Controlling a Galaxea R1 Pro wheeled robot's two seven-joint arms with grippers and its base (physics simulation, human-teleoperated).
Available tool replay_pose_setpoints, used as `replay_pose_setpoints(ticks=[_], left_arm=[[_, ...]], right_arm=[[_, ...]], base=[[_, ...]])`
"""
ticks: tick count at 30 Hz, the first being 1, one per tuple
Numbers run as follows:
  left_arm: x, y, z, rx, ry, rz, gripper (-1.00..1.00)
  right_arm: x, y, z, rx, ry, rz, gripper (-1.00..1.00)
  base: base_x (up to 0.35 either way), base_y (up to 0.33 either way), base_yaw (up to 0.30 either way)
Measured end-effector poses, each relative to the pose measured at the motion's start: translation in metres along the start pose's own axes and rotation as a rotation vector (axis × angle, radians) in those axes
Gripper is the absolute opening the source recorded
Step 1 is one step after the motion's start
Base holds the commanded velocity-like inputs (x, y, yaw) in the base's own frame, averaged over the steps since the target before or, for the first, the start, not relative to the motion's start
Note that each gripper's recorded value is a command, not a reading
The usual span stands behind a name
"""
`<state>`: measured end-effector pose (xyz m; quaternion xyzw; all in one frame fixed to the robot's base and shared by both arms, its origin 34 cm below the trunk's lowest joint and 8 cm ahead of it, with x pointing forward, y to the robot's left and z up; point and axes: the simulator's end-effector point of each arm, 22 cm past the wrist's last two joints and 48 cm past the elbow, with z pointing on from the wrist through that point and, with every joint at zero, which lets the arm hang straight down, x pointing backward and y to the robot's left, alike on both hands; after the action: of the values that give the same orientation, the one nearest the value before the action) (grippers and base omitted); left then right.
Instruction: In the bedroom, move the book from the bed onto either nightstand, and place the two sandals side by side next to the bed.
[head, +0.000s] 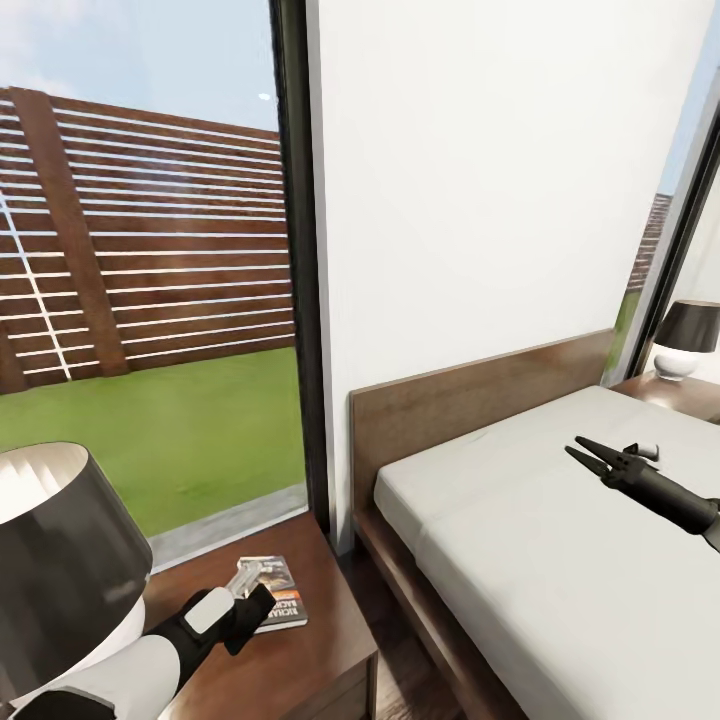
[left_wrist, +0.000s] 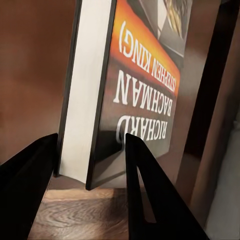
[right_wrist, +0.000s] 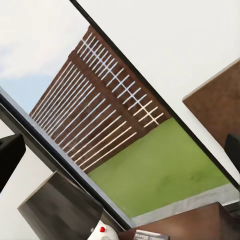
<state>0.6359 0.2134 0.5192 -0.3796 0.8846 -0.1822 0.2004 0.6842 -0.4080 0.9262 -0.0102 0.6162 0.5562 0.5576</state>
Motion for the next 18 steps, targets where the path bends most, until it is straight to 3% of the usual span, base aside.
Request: replay_pose_setpoints(ticks=[6, 18], left_arm=[[-0.003, 0.001, 0.000, -0.012, -0.022, 0.036, -1.00], [-0.009, -0.009, -0.001, 0.010, -0.042, 0.048, -1.00]], right_arm=[[0.000, 0.000, 0.000, 0.000, 0.000, 0.000, 1.00], [0.000, -0.001, -0.001, 0.003, -0.001, 0.003, 1.00]], base=[[0.000, 0.000, 0.000], [0.000, 0.000, 0.000]])
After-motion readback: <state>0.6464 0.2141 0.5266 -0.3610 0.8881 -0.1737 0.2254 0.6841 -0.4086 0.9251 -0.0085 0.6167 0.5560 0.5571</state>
